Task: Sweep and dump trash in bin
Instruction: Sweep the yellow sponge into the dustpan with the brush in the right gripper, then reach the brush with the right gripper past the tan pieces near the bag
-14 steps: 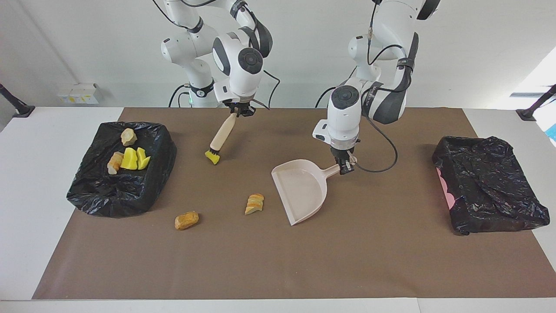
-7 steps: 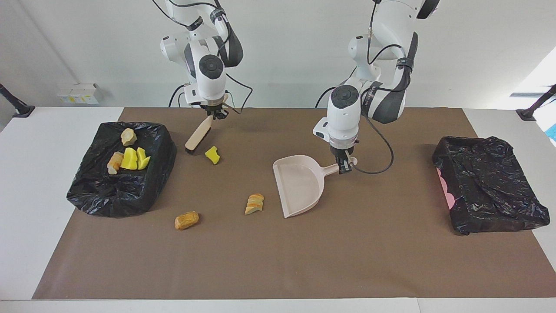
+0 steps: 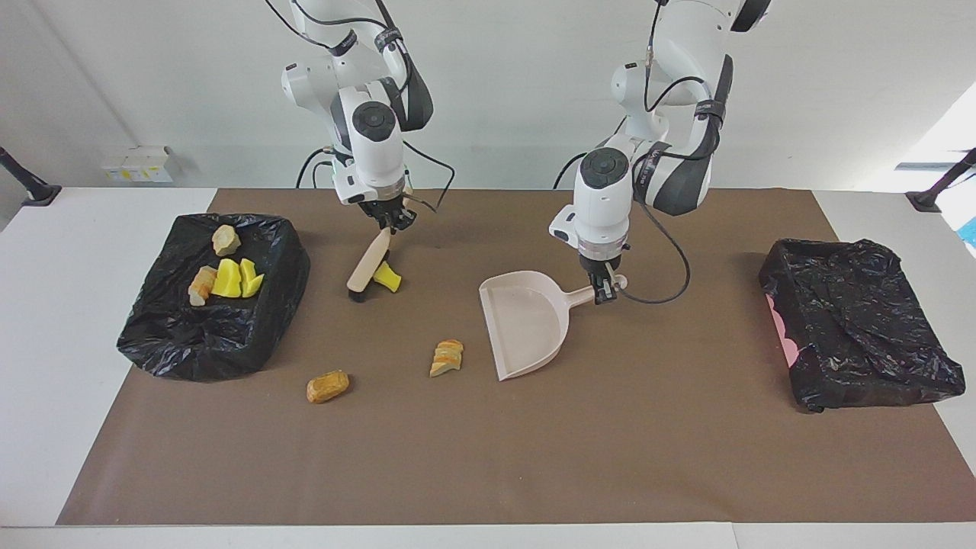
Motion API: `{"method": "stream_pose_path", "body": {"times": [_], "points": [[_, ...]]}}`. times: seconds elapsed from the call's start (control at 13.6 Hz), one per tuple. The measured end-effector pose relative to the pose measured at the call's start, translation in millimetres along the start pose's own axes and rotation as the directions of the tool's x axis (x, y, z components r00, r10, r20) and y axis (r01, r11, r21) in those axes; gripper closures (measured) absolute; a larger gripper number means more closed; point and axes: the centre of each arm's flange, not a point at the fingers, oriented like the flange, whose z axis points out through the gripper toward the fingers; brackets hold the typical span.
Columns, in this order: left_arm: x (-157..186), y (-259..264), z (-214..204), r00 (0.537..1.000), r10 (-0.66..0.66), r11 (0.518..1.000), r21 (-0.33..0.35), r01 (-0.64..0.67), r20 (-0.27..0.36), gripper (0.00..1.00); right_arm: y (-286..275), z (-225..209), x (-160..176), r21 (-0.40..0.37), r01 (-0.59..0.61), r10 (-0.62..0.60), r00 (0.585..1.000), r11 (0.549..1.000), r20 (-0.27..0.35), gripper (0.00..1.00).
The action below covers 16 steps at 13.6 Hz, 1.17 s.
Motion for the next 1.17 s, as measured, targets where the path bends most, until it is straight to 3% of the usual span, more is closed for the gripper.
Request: {"method": "stream_pose_path", "body": {"times": [0.44,0.66,0.88,1.17], "points": [[-0.8,4.1,2.4,1.000,-0.005,1.000,-0.003,0.005,0.007,0.69,-104.8,-6.7,24.4,0.063,0.144,-0.145,0.989,0.988,0.008,0.75],[-1.1,4.9,1.8,1.000,-0.005,1.000,-0.002,0.005,0.008,0.69,-142.6,-18.0,20.3,0.176,0.251,-0.261,0.964,0.952,0.040,0.75],[-1.4,5.8,1.5,1.000,-0.009,1.000,0.000,0.009,0.008,0.69,-168.2,-42.5,20.7,0.276,0.345,-0.365,0.931,0.897,0.022,0.75],[-1.2,7.4,3.3,0.998,-0.057,0.998,-0.002,0.057,0.011,0.69,-160.7,-79.9,52.2,0.288,0.346,-0.367,0.930,0.893,0.021,0.75]]}}
